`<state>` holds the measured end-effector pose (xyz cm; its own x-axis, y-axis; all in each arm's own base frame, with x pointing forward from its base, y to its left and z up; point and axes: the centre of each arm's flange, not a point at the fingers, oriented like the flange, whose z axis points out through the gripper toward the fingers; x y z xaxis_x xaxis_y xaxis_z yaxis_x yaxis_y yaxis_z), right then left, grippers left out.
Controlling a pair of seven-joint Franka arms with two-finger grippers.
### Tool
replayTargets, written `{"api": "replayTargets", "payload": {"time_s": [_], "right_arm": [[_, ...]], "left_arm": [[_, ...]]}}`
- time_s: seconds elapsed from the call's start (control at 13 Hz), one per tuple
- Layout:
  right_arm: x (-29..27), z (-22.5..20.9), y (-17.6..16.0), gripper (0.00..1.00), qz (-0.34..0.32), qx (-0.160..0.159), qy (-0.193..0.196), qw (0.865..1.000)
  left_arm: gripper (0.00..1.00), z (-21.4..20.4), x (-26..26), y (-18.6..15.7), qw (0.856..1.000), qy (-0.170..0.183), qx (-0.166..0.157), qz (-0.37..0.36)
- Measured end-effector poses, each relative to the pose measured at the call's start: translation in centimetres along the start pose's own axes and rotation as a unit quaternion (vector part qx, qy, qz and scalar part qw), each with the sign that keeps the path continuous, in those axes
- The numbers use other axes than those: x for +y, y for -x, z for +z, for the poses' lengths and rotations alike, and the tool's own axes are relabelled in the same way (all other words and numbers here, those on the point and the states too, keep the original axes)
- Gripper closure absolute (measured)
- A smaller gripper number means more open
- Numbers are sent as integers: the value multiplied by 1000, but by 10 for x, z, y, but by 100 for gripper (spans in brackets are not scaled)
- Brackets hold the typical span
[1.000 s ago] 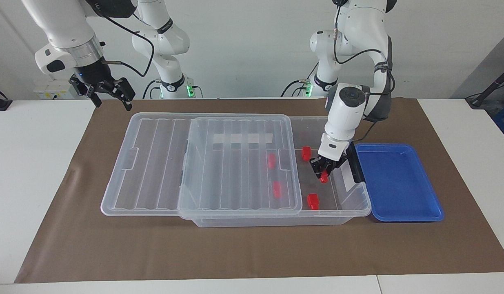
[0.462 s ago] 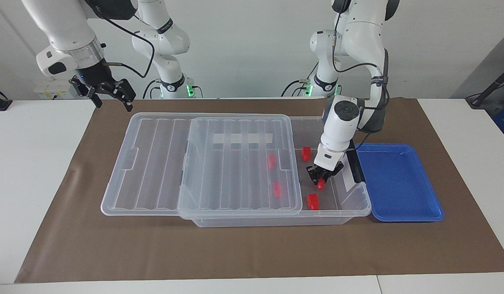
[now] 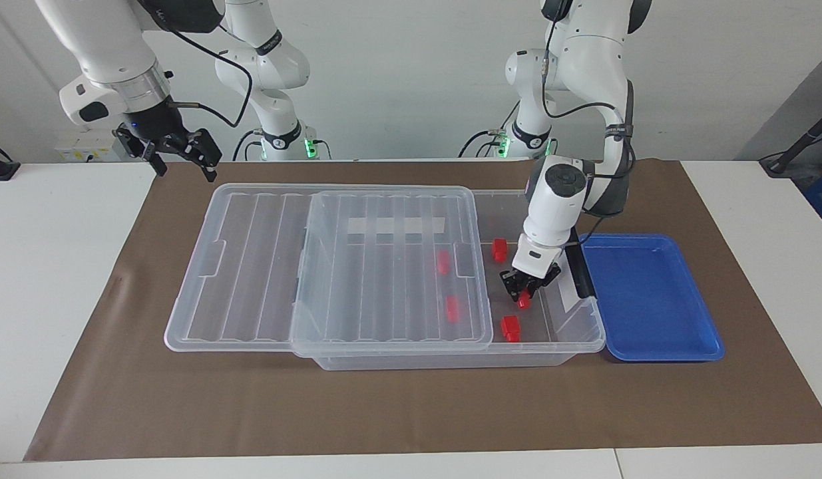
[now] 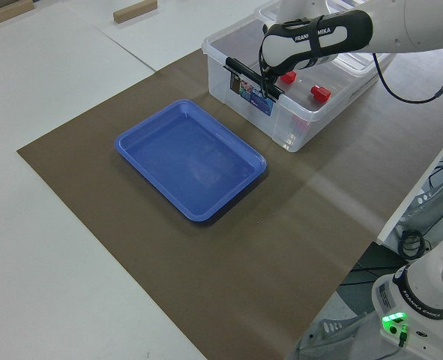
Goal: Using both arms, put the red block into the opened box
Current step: 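Lower the red block into the box and open the left gripper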
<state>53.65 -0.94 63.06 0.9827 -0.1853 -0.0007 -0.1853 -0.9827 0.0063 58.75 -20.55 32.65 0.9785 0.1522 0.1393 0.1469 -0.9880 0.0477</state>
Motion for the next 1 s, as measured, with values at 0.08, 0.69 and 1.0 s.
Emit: {"api": "replayTargets", "payload": {"time_s": [0.08,0.69,1.0], "right_arm": [[0,0,0,0,0,0,0,1000],[0,0,0,0,0,0,0,1000],[0,0,0,0,0,0,0,1000]], "left_arm": [[66,0,0,0,1000,0,0,-2],[31,-28,1,-5,1000,-20,-18,-12],[24,-111,6,-11,998,-36,-11,-44]]}}
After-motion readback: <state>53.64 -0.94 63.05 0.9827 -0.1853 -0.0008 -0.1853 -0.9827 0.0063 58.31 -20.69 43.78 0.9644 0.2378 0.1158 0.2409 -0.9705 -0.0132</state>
